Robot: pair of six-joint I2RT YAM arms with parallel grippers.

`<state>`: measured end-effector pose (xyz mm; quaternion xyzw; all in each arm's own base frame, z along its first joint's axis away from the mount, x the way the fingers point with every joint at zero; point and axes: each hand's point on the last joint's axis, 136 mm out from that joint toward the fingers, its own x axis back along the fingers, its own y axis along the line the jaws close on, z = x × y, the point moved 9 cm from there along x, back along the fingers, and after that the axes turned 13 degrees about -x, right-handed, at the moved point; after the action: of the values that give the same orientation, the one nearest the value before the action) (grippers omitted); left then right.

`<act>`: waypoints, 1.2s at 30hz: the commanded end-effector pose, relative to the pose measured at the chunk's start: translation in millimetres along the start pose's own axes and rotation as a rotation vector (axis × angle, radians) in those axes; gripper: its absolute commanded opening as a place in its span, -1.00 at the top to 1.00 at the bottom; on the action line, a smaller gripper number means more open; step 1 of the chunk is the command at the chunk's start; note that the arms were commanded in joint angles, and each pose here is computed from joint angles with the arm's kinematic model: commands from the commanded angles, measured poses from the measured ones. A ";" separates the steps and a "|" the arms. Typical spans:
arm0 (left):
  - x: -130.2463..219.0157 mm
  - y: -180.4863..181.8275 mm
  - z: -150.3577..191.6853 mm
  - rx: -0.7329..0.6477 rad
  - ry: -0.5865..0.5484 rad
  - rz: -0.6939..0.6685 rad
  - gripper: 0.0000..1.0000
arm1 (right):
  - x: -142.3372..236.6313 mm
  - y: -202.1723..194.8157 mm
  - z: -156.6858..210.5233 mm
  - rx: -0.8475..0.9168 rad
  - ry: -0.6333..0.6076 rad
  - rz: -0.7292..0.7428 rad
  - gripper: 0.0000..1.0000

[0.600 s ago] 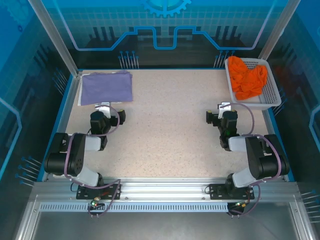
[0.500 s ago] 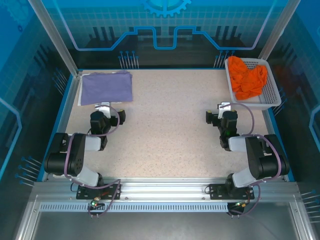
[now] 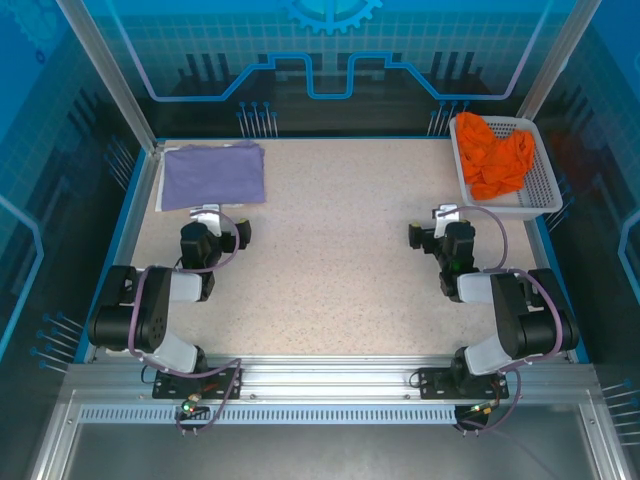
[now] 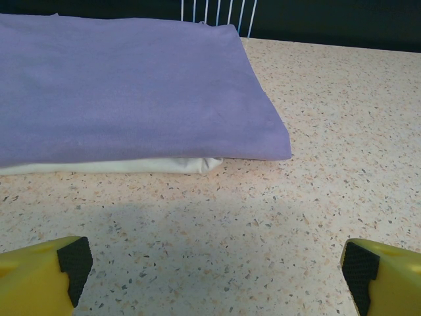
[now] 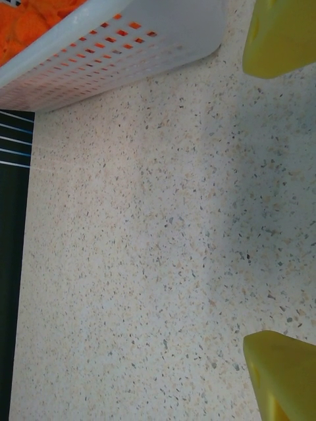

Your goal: Fold and stack the t-shirts

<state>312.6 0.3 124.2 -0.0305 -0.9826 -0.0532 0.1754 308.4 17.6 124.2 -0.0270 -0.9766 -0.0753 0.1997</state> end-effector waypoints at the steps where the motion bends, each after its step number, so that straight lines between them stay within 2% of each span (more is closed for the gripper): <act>1: -1.0 -3.3 -1.0 -0.021 -0.013 0.027 -0.98 | -2.3 0.1 -7.2 0.000 -0.015 -0.023 -0.99; 4: -0.8 -0.6 -0.4 -0.015 -0.008 -0.005 -0.98 | -1.9 -1.0 -7.8 -0.007 -0.016 -0.031 -1.00; 6: 2.1 5.9 -5.5 0.014 -0.006 -0.079 -0.98 | 0.4 -2.2 -21.3 -0.018 -0.002 0.033 -1.00; 8: 5.8 11.6 -19.0 0.031 0.031 -0.128 -0.98 | 9.3 -5.5 -58.9 -0.063 0.094 0.103 -1.00; 10: 11.5 13.8 -47.1 0.061 0.091 -0.112 -0.98 | 26.1 -11.7 -125.5 -0.229 0.160 0.090 -1.00; 12: 22.7 28.7 -76.9 0.333 0.215 -0.240 -0.98 | 41.4 -17.5 -194.2 -0.384 0.179 0.124 -1.00; 13: 27.3 35.3 -90.4 0.442 0.271 -0.252 -0.98 | 43.7 -18.9 -219.1 -0.412 0.185 0.142 -0.99; 14: 29.4 41.0 -101.3 0.528 0.338 -0.225 -0.98 | 40.9 -19.4 -240.5 -0.422 0.191 0.155 -0.99; 16: 27.7 44.5 -114.3 0.607 0.467 -0.161 -0.98 | 27.0 -24.8 -267.2 -0.468 0.193 0.194 -1.00; 17: 24.5 42.4 -119.8 0.611 0.526 -0.117 -0.98 | 13.4 -31.8 -270.2 -0.537 0.225 0.211 -0.99; 20: 19.7 37.7 -119.9 0.647 0.667 -0.098 -0.98 | -29.1 -57.4 -266.1 -0.765 0.348 0.226 -1.00; 23: 25.4 28.3 -121.9 0.667 0.717 -0.049 -0.97 | -70.7 -78.4 -251.6 -0.922 0.467 0.257 -0.96; 28: 44.3 3.1 -126.7 0.620 0.754 0.050 -0.97 | -111.8 -98.7 -227.8 -1.049 0.507 0.322 -0.96; 36: 82.5 -14.2 -121.8 0.601 0.731 0.112 -0.97 | -175.9 -119.2 -159.4 -1.244 0.582 0.371 -0.95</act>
<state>294.3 -20.5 262.9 0.0027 -0.8354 0.2251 0.5014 511.9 -124.1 194.2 -0.2843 -0.6679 -0.5403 0.4257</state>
